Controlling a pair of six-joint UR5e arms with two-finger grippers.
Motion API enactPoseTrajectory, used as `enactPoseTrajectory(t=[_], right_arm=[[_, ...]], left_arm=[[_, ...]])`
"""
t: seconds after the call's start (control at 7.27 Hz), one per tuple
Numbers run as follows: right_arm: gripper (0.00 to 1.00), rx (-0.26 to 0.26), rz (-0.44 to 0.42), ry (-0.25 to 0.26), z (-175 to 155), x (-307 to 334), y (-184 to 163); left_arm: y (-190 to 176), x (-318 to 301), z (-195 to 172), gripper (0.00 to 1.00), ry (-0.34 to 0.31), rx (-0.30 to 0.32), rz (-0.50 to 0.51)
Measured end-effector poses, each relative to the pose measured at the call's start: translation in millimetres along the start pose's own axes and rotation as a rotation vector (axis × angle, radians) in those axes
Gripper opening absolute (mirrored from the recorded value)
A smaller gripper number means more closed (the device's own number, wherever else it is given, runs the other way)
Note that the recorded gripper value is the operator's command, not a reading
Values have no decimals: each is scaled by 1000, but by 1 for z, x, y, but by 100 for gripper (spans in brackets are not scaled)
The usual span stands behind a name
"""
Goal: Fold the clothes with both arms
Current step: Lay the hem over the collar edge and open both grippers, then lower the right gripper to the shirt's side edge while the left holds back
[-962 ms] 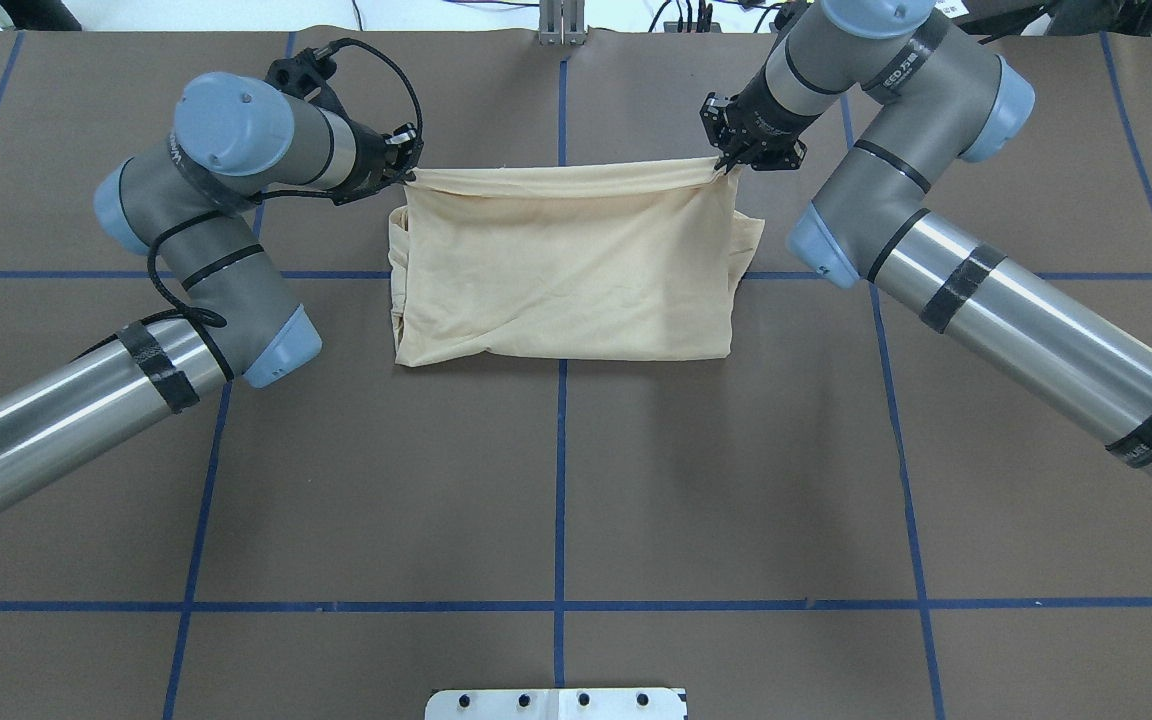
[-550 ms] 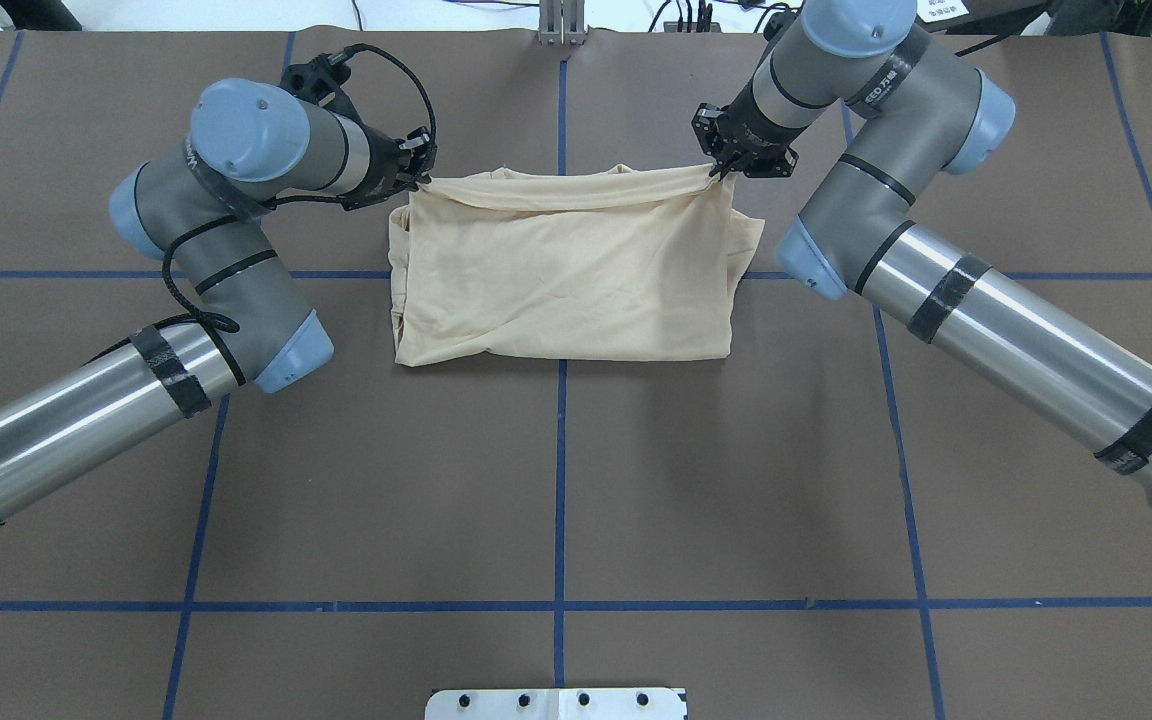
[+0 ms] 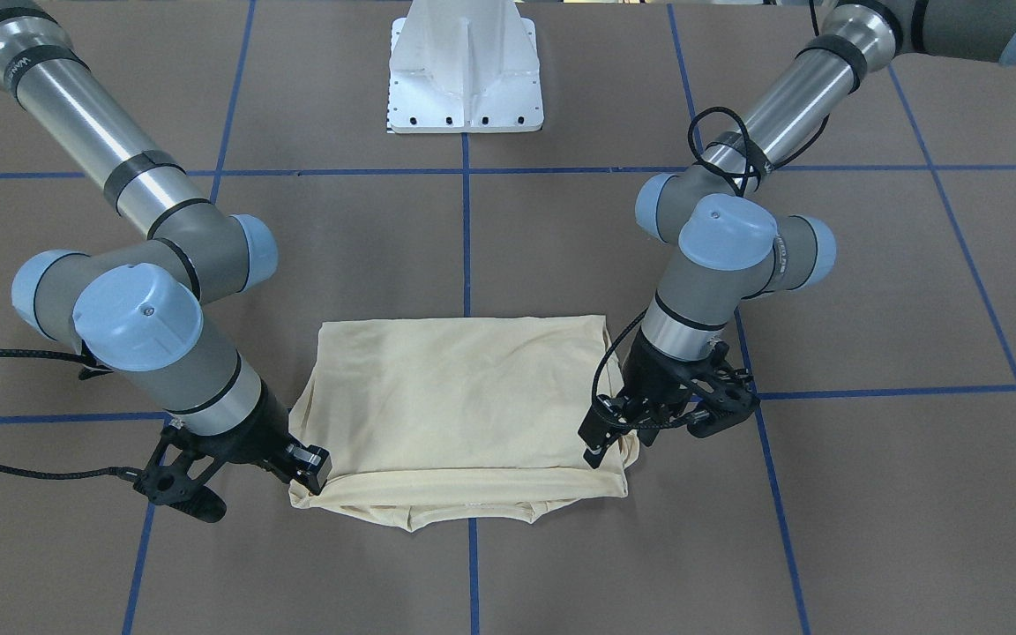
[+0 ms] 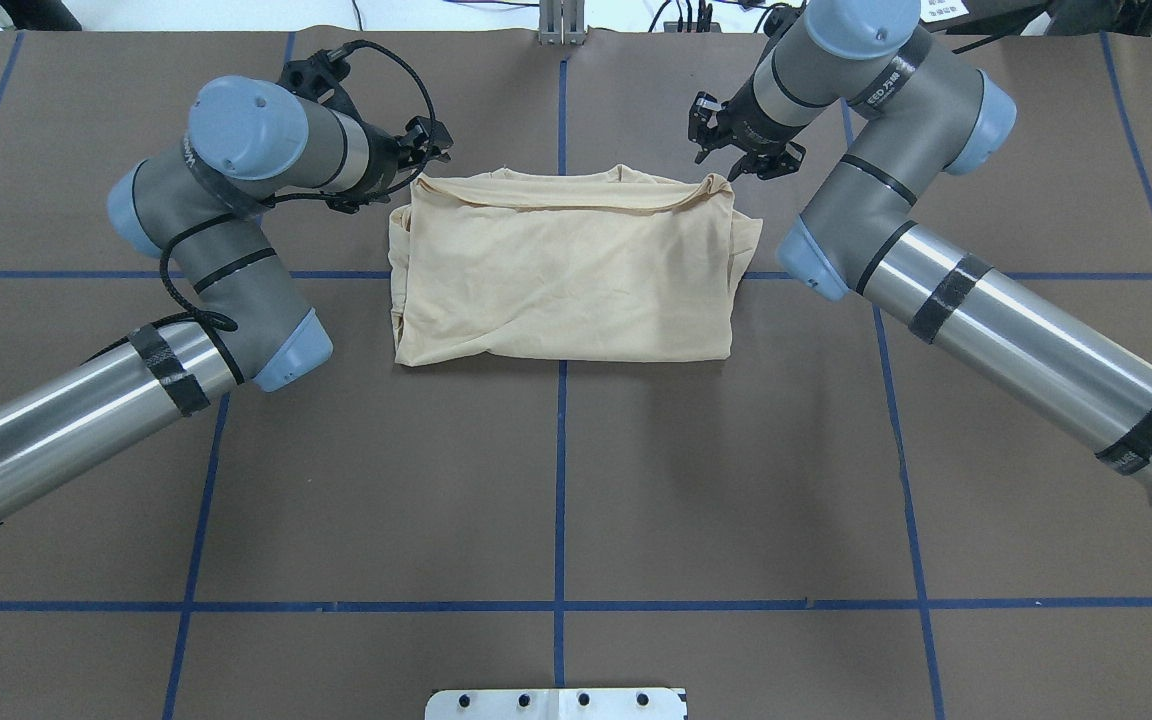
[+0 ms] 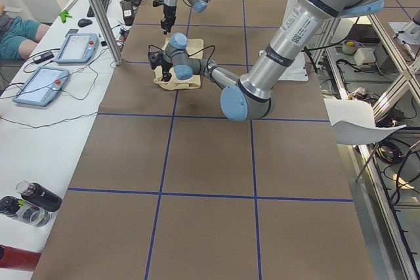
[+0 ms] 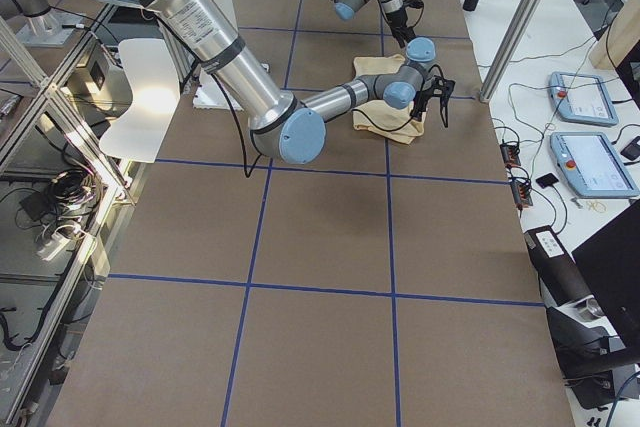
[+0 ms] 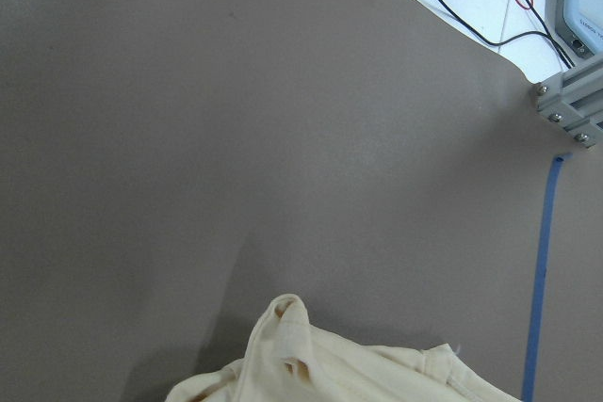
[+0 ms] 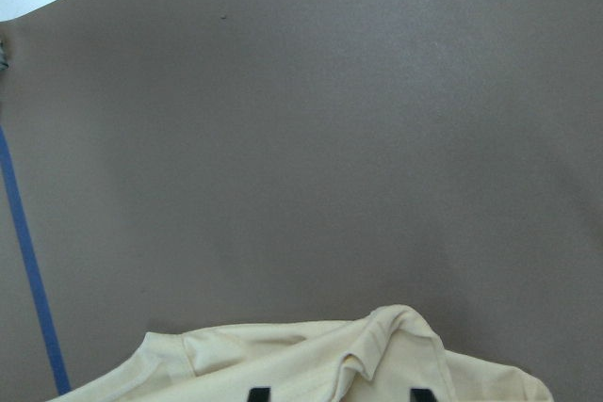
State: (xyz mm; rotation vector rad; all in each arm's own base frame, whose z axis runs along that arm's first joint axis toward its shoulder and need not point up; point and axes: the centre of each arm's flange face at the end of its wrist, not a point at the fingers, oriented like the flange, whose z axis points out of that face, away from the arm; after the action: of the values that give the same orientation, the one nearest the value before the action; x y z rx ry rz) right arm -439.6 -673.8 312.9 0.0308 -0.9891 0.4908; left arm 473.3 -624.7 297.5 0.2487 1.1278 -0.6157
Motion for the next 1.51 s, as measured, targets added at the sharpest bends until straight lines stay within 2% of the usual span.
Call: enactPoseTrajectory(t=[0.27, 0.41, 0.82, 1.1, 1.51], right_arm=[[100, -8, -1, -16, -7, 3, 7], [100, -25, -9, -23, -9, 14, 23], [100, -125, -8, -25, 0, 54, 110], [100, -168, -16, -9, -2, 83, 147], [98, -201, -30, 30, 14, 88, 177]], left_arm=[[3, 0, -23, 100, 33, -4, 7], [6, 2, -39, 100, 47, -6, 9], [15, 13, -74, 100, 53, -9, 4], [19, 10, -89, 100, 63, -10, 4], [22, 7, -90, 100, 62, -11, 3]])
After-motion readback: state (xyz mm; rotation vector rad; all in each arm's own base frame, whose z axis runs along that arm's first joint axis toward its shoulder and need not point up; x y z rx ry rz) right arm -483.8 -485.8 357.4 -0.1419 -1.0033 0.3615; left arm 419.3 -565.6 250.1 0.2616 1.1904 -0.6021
